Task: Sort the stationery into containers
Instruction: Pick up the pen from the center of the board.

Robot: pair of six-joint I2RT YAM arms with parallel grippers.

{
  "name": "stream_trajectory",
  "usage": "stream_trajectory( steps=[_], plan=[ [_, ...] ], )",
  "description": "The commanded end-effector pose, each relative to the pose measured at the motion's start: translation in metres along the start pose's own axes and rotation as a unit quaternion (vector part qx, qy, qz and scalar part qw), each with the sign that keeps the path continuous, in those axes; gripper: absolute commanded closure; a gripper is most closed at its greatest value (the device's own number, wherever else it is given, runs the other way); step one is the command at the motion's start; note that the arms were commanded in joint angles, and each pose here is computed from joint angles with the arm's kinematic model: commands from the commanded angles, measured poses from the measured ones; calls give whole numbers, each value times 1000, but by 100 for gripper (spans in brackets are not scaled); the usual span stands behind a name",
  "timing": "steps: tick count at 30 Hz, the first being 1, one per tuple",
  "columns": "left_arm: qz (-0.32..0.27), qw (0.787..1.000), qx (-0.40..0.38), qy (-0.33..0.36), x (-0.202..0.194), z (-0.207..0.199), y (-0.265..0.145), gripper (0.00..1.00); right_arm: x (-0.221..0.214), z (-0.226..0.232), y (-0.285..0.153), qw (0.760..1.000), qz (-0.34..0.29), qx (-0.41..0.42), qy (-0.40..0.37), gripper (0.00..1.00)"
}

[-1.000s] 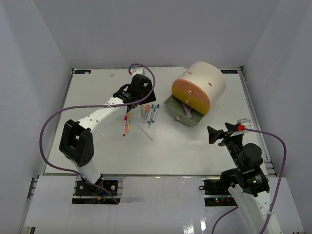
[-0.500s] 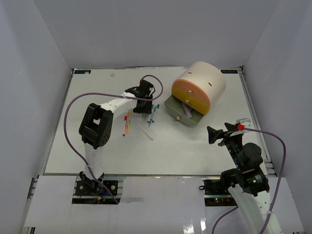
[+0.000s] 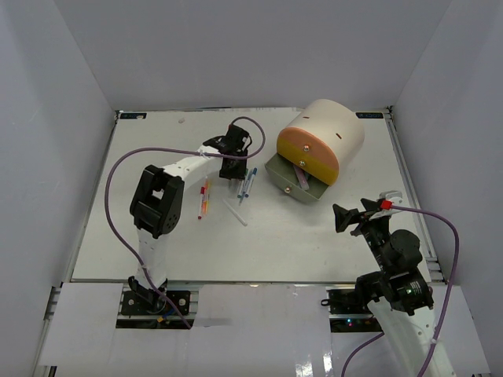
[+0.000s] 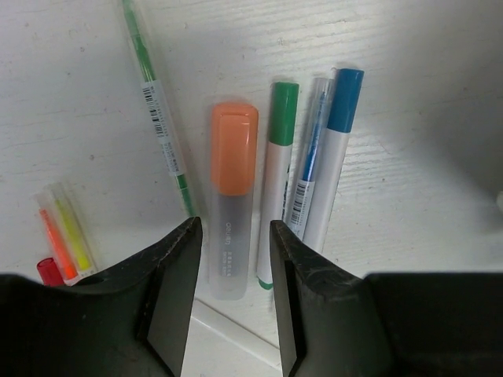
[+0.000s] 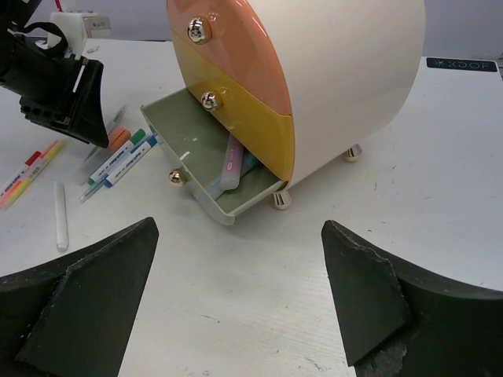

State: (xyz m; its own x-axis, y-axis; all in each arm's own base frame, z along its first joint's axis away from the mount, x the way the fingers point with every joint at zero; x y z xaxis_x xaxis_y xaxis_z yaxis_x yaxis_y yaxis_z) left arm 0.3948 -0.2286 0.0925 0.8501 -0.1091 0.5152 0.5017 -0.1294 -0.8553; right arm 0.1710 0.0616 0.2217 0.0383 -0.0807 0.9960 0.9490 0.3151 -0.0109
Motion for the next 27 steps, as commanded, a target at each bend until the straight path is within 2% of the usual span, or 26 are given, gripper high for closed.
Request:
stream_trajectory(
  steps=[1,18,22,23,27],
  plan=[
    [-5,1000,-9,-1,9,-3,3,50,9,3,2,1000,-20,8,6,9],
    [28,999,25,-1,-9,6,22,52,8,3,3,1000,-19,9,6,9],
    [26,999,23,-8,-8,5,18,62,7,3,3,1000,-19,8,6,9],
    [19,1000,20,-11,-3,4,13,66,8,3,2,1000,-20,7,6,9],
    [-11,999,1,-34,15,-2,-12,72,9,3,2,1000,-22,8,6,9]
  ],
)
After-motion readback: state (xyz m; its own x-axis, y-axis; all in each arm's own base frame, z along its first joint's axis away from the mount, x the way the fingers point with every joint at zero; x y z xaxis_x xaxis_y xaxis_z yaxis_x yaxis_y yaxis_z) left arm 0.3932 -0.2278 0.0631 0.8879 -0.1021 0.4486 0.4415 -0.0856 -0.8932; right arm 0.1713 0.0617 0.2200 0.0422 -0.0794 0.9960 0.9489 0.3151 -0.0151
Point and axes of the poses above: each gripper's point midway between its finger pads, its own y axis out along the fingers, its own z axis along the line the jaws close on, x = y × z, the point moved 4 cm from there along -y, back along the fingers, and after that the axes turned 1 degree about -y, right-handed, at the moved point
